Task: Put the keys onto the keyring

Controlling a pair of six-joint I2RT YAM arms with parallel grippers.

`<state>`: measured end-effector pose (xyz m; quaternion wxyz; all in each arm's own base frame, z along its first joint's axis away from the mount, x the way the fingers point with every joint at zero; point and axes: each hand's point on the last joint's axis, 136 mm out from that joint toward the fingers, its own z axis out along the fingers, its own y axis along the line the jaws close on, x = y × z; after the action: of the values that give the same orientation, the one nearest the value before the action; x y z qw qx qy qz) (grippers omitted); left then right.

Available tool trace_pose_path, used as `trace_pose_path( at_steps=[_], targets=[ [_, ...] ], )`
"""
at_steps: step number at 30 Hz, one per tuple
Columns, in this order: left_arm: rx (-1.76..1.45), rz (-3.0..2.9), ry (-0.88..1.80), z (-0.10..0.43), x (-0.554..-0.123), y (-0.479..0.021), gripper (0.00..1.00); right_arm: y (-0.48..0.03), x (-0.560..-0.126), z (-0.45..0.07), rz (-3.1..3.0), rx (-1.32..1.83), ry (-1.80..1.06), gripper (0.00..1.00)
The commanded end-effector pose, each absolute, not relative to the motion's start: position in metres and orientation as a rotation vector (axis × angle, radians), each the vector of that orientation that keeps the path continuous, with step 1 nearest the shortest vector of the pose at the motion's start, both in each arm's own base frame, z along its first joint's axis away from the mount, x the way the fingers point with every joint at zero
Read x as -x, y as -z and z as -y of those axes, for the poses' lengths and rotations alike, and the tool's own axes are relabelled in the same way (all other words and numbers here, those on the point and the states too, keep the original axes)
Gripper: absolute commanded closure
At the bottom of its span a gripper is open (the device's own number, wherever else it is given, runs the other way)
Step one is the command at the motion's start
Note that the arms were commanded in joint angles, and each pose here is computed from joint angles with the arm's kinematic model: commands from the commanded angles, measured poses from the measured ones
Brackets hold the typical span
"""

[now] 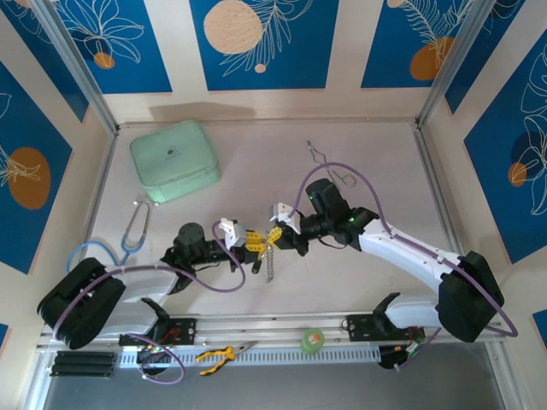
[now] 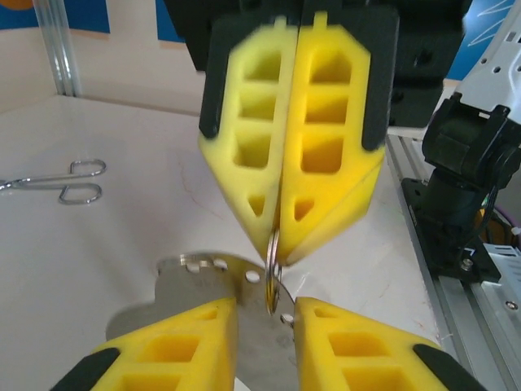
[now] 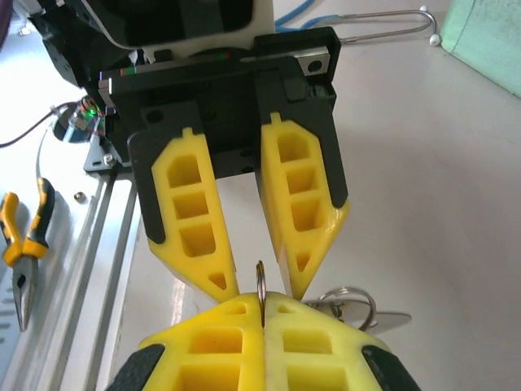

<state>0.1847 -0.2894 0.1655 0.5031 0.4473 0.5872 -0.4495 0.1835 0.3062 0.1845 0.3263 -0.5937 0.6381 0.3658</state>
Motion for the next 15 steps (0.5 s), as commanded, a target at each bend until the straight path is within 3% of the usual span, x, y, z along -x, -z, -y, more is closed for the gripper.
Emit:
trace_pose_path(
  at_steps=[1,15],
  targets=[
    [-1.125,-1.422,1.061,0.292,-0.185,-0.168,0.77,-0.175,-0.178,-0.298,-1.735,1.698,-0.827,1.0],
    [-1.166,-1.408,1.057,0.29,-0.178,-0.172,0.87,-0.168,-0.172,-0.305,-1.808,1.943,-0.617,1.0]
  ],
)
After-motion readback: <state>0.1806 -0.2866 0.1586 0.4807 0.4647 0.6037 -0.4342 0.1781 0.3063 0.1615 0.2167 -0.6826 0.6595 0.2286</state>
